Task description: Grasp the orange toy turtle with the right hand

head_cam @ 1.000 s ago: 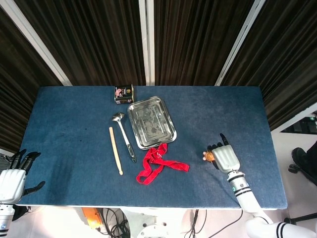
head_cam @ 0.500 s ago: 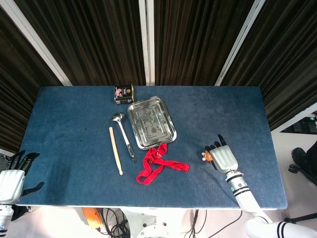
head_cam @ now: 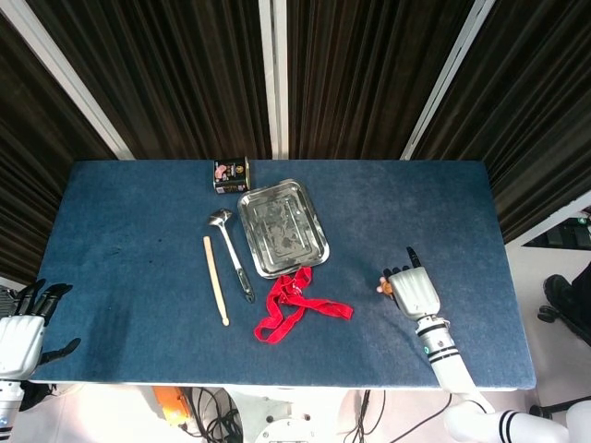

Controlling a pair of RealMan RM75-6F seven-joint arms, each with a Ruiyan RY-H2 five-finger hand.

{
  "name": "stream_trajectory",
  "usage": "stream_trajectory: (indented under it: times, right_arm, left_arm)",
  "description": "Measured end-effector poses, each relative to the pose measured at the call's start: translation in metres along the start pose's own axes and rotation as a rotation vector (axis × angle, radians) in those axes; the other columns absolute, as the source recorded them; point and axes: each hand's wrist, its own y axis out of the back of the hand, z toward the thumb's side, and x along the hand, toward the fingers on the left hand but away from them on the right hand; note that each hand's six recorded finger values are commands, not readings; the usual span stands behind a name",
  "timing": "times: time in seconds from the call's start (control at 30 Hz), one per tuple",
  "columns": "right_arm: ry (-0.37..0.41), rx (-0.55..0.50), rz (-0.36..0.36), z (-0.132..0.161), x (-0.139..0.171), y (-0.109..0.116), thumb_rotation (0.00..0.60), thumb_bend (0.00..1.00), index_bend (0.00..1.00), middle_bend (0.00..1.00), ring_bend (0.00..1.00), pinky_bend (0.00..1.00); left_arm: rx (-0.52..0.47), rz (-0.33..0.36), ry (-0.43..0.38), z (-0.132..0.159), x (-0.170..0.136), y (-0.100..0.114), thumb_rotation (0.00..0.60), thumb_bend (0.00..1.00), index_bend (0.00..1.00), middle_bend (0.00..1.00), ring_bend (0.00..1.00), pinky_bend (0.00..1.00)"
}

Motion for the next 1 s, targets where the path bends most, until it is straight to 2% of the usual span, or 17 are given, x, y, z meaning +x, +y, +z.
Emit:
stream_trajectory:
  times: [0.1, 0.2, 0.3, 0.4, 0.73, 0.83, 1.0]
  right_arm:
    - [0.002, -0.02, -0.004, -0.001, 0.001, 0.001, 0.6, 0.32, 0.92, 0.85, 0.56, 0.1]
    - [0.013, -0.043, 0.008, -0.003, 0.003, 0.003, 0.6, 0.23, 0.64, 0.65, 0.45, 0.03]
    - [0.02, -0.064, 0.021, -0.006, 0.005, 0.007, 0.6, 0.22, 0.44, 0.51, 0.37, 0.01]
    - [0.02, -0.082, 0.029, -0.01, 0.007, 0.011, 0.6, 0.24, 0.37, 0.46, 0.35, 0.01]
    - [0.016, -0.08, 0.07, -0.013, 0.008, 0.006, 0.6, 0.27, 0.37, 0.45, 0.34, 0.0]
    - [0.015, -0.078, 0.07, -0.012, 0.006, 0.005, 0.6, 0.27, 0.44, 0.47, 0.35, 0.0]
    - [0.003, -0.073, 0.054, -0.008, 0.001, 0.004, 0.6, 0.36, 0.72, 0.66, 0.49, 0.03]
  left_arm:
    - [0.0, 0.0, -0.001, 0.0, 0.0, 0.0, 0.6, 0.13, 0.15, 0.14, 0.0, 0.09]
    - [0.002, 0.001, -0.003, 0.001, 0.0, 0.0, 0.6, 0.13, 0.15, 0.14, 0.0, 0.09]
    - [0.003, 0.002, -0.005, 0.002, 0.0, 0.001, 0.6, 0.13, 0.15, 0.14, 0.0, 0.09]
    - [0.003, 0.002, -0.006, 0.003, 0.0, 0.001, 0.6, 0.13, 0.15, 0.14, 0.0, 0.09]
    - [0.005, -0.003, -0.005, 0.003, 0.001, 0.0, 0.6, 0.13, 0.15, 0.14, 0.0, 0.09]
    - [0.005, -0.005, -0.004, 0.002, 0.001, 0.0, 0.6, 0.13, 0.15, 0.14, 0.0, 0.09]
    - [0.002, -0.007, 0.0, 0.001, 0.001, 0.0, 0.6, 0.13, 0.15, 0.14, 0.0, 0.09]
